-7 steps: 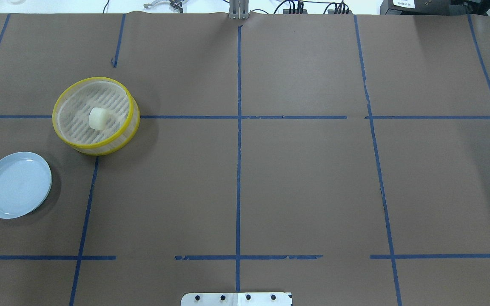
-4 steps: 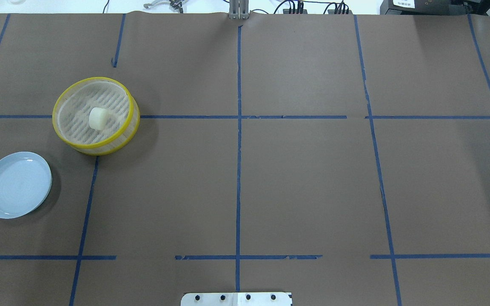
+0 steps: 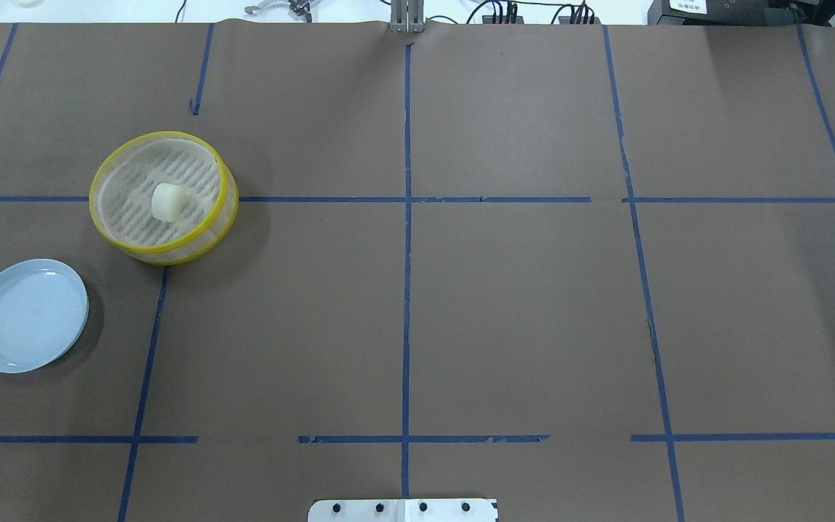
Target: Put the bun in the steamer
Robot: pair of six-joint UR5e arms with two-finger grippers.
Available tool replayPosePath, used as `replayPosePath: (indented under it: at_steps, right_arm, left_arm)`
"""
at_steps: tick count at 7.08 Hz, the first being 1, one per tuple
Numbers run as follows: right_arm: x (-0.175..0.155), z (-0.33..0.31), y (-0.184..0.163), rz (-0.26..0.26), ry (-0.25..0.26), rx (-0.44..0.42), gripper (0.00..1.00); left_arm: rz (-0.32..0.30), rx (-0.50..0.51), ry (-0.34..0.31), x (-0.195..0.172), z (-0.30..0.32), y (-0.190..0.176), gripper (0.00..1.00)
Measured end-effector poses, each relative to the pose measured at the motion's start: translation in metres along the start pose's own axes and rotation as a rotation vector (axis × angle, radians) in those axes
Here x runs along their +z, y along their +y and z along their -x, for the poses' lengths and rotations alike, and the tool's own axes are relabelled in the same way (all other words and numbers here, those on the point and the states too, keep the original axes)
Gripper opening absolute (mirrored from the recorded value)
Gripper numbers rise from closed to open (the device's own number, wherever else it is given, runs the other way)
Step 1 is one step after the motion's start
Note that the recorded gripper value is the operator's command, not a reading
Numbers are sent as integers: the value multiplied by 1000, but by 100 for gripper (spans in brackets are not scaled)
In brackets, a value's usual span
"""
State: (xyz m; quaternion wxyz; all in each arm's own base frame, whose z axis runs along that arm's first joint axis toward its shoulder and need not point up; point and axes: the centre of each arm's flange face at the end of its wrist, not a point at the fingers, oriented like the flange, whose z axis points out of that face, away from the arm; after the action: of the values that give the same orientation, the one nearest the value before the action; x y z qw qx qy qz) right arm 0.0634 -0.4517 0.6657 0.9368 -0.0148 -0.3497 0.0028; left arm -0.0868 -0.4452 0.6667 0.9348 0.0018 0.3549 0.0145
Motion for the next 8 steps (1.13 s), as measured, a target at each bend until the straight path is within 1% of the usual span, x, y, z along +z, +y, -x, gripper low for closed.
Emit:
replayPosePath:
  at_steps: [8]
  right_arm:
    - [0,0,0,0,0,0,100]
  left_arm:
    - [-4,13,2,-2,-3,-2,100]
